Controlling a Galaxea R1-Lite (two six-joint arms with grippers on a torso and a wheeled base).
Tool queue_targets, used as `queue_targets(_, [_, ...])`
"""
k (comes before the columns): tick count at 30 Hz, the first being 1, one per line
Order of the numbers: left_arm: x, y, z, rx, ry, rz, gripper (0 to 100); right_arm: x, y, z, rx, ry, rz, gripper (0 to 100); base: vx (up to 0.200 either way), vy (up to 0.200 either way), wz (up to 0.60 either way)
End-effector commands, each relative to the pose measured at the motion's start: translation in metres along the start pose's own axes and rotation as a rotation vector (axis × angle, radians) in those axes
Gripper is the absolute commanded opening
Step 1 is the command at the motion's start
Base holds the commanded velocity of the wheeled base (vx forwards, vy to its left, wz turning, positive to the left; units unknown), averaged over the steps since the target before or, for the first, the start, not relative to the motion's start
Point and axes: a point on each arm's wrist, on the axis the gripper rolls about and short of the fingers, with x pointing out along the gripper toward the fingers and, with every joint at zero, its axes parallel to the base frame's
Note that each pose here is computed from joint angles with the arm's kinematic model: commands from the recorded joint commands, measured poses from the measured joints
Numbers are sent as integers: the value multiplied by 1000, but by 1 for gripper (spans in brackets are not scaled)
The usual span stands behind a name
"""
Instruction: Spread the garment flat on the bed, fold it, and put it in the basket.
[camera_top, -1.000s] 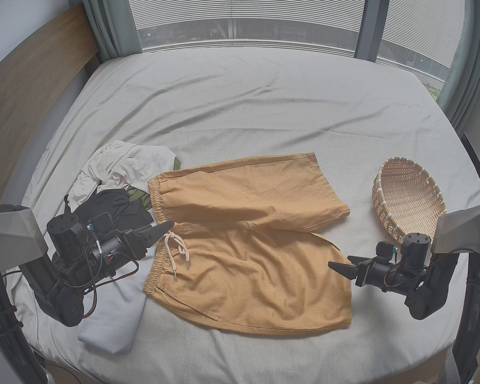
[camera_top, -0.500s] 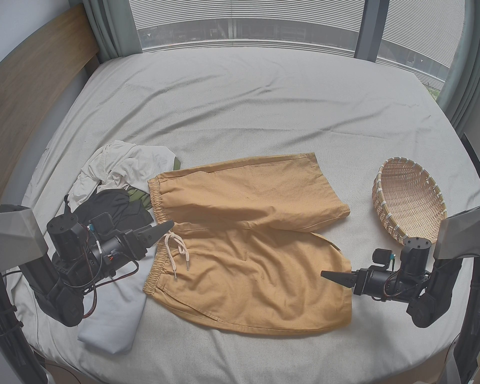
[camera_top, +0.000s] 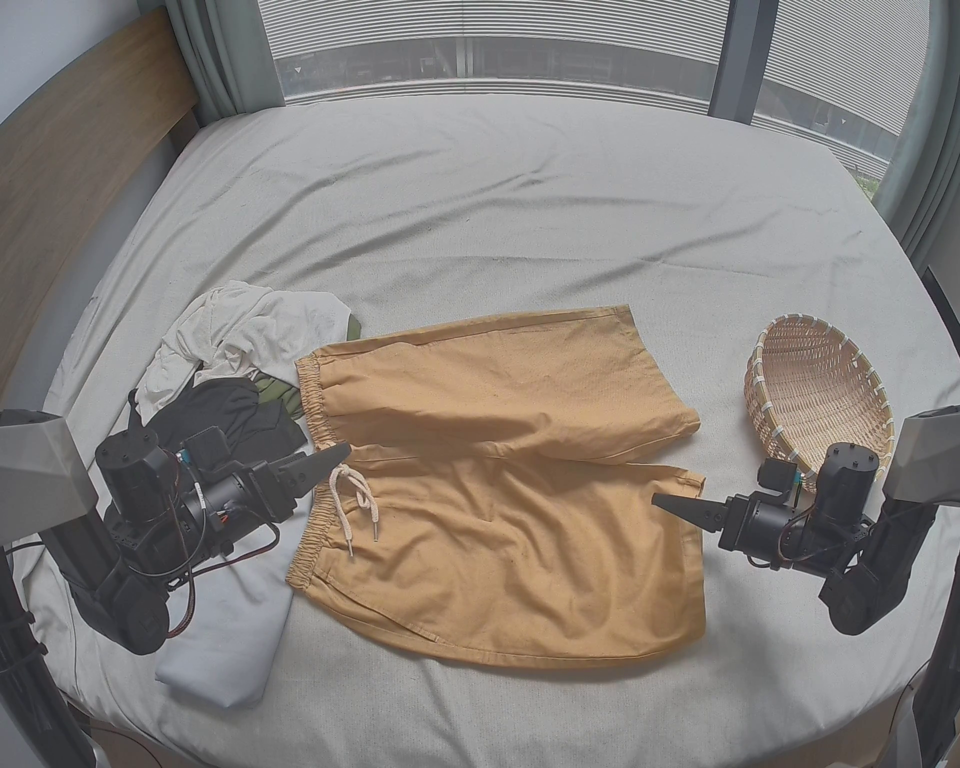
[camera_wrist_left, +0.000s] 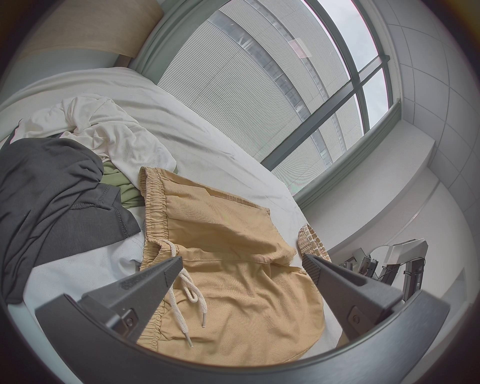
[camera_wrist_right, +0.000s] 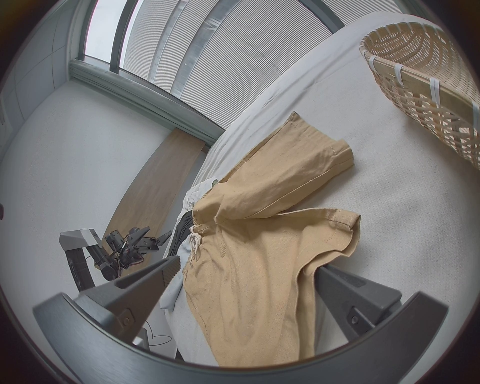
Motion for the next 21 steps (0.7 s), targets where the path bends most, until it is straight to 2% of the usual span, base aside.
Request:
queue_targets(1, [0, 0, 0, 1, -3, -1, 100, 2, -14, -4, 18, 6, -31, 100, 0, 0, 0])
queue_targets(13, [0, 0, 0, 1, -3, -2, 100, -5, -42, -3, 49, -15, -102, 100, 0, 0, 0])
queue_targets(17, [0, 0, 0, 1, -3, -1, 100, -4, -49, -1, 38, -26, -111, 100, 0, 0, 0])
queue_targets(21, [0, 0, 0, 1, -3, -1, 100, -1, -59, 1, -16, -38, -122, 100, 0, 0, 0])
